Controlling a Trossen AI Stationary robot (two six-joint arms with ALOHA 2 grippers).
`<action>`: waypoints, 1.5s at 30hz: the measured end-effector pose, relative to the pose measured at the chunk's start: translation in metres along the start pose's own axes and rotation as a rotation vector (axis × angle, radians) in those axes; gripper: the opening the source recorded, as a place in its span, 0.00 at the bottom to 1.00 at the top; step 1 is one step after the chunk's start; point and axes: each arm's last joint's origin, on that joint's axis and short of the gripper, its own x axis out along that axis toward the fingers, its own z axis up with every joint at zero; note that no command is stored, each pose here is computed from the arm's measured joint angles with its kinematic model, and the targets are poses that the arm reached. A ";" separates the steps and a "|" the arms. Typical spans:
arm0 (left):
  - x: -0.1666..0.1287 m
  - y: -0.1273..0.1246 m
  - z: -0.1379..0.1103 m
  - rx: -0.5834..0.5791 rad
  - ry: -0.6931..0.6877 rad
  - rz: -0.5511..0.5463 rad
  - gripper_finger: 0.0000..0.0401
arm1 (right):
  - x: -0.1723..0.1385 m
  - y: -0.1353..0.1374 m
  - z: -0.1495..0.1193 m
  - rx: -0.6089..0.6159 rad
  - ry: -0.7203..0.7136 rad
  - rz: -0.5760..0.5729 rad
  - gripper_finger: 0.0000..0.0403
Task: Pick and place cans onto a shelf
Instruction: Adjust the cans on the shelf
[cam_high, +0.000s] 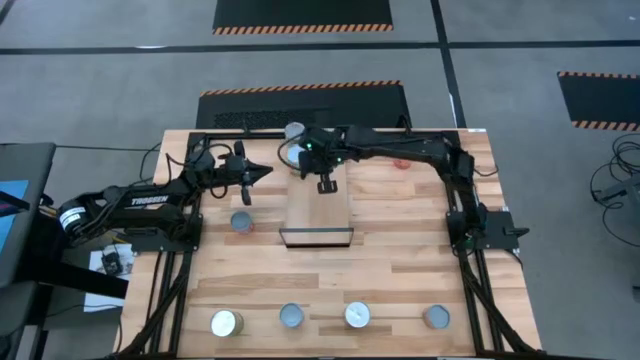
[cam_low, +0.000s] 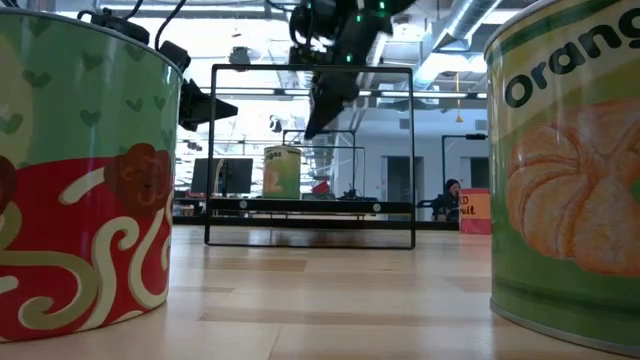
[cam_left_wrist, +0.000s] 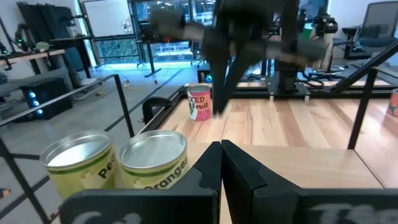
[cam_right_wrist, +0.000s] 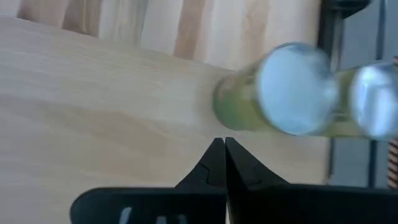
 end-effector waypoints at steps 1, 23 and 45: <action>0.000 0.000 0.000 0.001 -0.001 -0.003 0.00 | 0.005 0.002 -0.002 0.011 -0.018 -0.006 0.01; 0.001 0.000 -0.005 -0.001 0.056 0.053 0.00 | 0.036 -0.005 -0.009 0.121 -0.070 -0.042 0.02; 0.032 0.020 -0.033 -0.046 0.345 0.226 0.00 | -0.047 0.051 -0.057 0.186 -0.260 -0.108 0.01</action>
